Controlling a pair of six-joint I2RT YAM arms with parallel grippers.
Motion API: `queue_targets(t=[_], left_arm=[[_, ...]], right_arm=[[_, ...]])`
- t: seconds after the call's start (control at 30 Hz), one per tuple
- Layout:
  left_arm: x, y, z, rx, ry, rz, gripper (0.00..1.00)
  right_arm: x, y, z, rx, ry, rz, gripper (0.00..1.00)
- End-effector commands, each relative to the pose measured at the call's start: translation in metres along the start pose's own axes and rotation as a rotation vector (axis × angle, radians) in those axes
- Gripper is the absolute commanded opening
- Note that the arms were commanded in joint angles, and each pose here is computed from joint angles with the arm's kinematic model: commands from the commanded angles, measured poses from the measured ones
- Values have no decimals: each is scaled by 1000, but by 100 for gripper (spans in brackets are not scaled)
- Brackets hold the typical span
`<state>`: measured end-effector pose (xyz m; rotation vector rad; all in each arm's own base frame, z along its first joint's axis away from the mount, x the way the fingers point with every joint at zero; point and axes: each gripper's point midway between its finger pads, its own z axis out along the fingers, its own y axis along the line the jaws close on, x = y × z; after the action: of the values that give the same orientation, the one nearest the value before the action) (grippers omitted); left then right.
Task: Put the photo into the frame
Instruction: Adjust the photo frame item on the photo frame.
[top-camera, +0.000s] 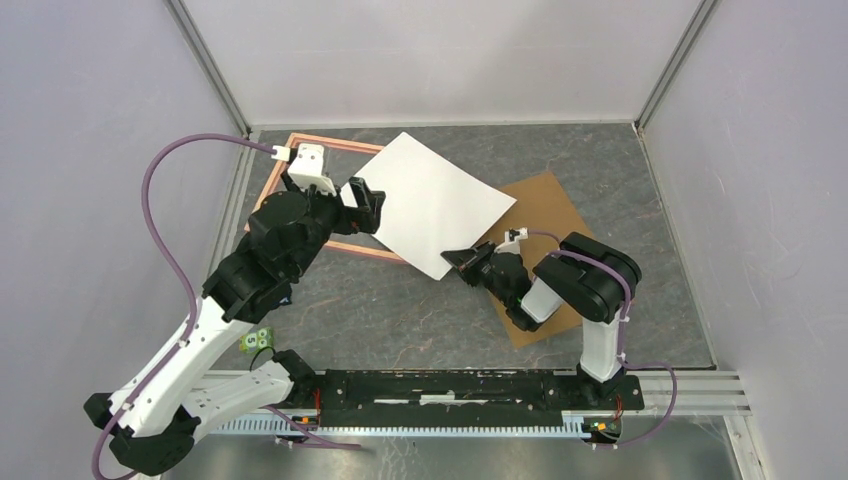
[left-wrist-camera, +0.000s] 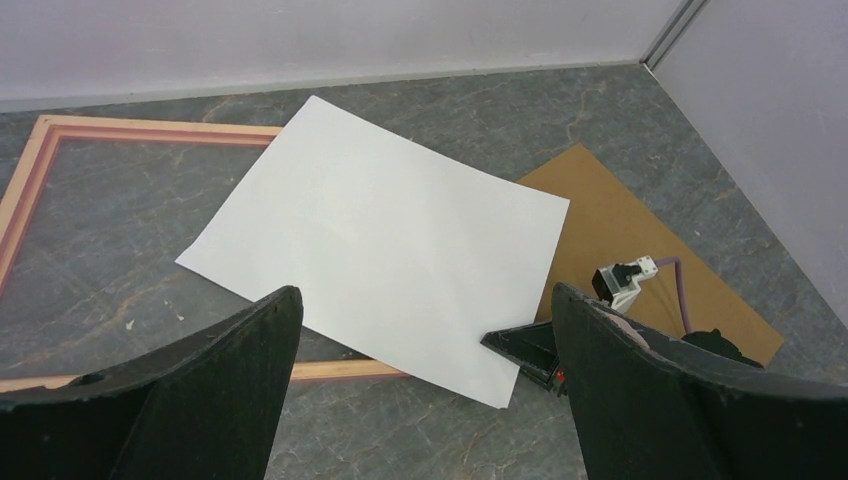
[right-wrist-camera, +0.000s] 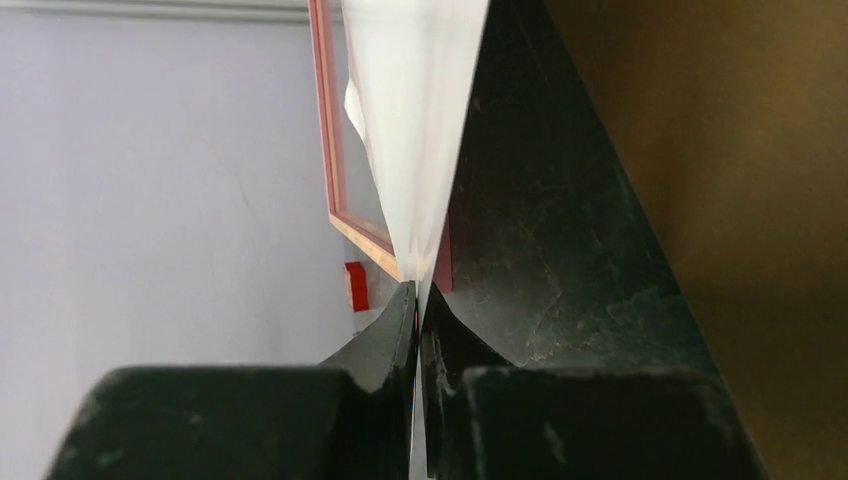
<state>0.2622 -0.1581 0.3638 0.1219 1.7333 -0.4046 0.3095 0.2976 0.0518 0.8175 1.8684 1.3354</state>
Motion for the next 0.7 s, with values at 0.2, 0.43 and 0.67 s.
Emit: queue_targets(t=[0.2, 0.43, 0.67], left_arm=[[1, 10, 12, -58, -22, 50, 100], [9, 10, 21, -71, 4, 64, 100], [12, 9, 23, -66, 14, 64, 100]], right_arm=[[41, 16, 33, -84, 440, -352, 0], [43, 24, 75, -58, 538, -496, 0], [46, 31, 117, -26, 614, -590, 0]])
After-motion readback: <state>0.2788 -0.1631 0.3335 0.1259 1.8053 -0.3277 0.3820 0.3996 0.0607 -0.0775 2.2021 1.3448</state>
